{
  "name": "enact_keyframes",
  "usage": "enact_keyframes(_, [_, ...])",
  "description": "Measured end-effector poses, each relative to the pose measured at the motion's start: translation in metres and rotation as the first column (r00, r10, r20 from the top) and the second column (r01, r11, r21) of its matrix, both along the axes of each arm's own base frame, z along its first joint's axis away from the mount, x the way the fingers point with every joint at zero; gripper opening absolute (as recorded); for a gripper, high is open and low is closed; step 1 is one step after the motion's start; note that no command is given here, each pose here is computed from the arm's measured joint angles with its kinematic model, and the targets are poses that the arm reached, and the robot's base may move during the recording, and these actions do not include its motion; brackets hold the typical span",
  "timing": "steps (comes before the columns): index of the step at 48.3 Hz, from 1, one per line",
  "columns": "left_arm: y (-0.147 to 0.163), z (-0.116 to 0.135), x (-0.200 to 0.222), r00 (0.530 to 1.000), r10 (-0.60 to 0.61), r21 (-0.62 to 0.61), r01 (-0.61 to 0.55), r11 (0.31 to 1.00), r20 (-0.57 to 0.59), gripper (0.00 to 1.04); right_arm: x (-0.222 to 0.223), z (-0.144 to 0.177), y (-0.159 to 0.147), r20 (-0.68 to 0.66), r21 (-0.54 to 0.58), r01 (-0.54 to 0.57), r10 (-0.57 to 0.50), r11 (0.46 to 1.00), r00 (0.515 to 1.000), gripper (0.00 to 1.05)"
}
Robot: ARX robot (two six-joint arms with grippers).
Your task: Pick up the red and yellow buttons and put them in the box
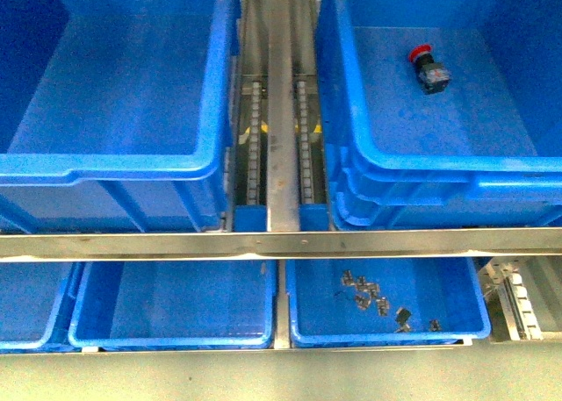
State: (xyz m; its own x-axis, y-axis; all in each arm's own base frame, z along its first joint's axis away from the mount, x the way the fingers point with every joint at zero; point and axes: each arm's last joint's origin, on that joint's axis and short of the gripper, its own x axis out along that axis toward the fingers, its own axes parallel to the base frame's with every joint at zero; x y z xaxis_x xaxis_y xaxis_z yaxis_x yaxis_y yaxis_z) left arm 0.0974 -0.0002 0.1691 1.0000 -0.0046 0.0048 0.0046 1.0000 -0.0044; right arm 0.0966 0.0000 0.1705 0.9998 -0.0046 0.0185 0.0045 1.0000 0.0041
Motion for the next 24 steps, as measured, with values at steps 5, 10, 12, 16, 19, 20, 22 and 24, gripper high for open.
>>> enact_keyframes(5, [0.0001, 0.0, 0.0, 1.0, 0.003, 0.0, -0.003, 1.0, 0.0, 0.97, 0.0001, -0.0001, 0.0001, -0.001, 0.0, -0.004, 0.004, 1.0, 1.0, 0.99])
enact_keyframes(10, [0.0001, 0.0, 0.0, 1.0, 0.003, 0.0, -0.003, 1.0, 0.0, 0.97, 0.0, -0.0001, 0.0001, -0.001, 0.0, -0.003, 0.003, 1.0, 1.0, 0.99])
enact_keyframes(12, [0.0001, 0.0001, 0.0, 1.0, 0.004, 0.0, -0.004, 1.0, 0.001, 0.97, 0.0, -0.0001, 0.0001, -0.002, 0.0, -0.003, 0.003, 1.0, 1.0, 0.99])
enact_keyframes(16, [0.0001, 0.0, 0.0, 1.0, 0.003, 0.0, -0.003, 1.0, 0.0, 0.97, 0.0001, -0.0003, 0.0001, -0.003, -0.001, -0.004, 0.004, 1.0, 1.0, 0.99])
enact_keyframes(19, [0.0001, 0.0, 0.0, 1.0, 0.003, 0.0, -0.003, 1.0, 0.0, 0.97, 0.0, -0.0002, 0.0002, -0.002, 0.0, -0.006, 0.006, 1.0, 1.0, 0.99])
enact_keyframes(20, [0.0001, 0.0, 0.0, 1.0, 0.003, 0.0, -0.003, 1.0, 0.0, 0.97, 0.0, -0.0002, 0.0002, -0.002, 0.0, -0.006, 0.006, 1.0, 1.0, 0.99])
enact_keyframes(22, [0.0001, 0.0, 0.0, 1.0, 0.003, 0.0, -0.003, 1.0, 0.0, 0.97, 0.0, -0.0002, 0.0002, -0.002, 0.0, -0.006, 0.006, 1.0, 1.0, 0.99])
enact_keyframes(24, [0.0001, 0.0, 0.0, 1.0, 0.003, 0.0, -0.003, 1.0, 0.0, 0.97, 0.0, -0.0003, 0.0002, -0.003, 0.0, -0.006, 0.006, 1.0, 1.0, 0.99])
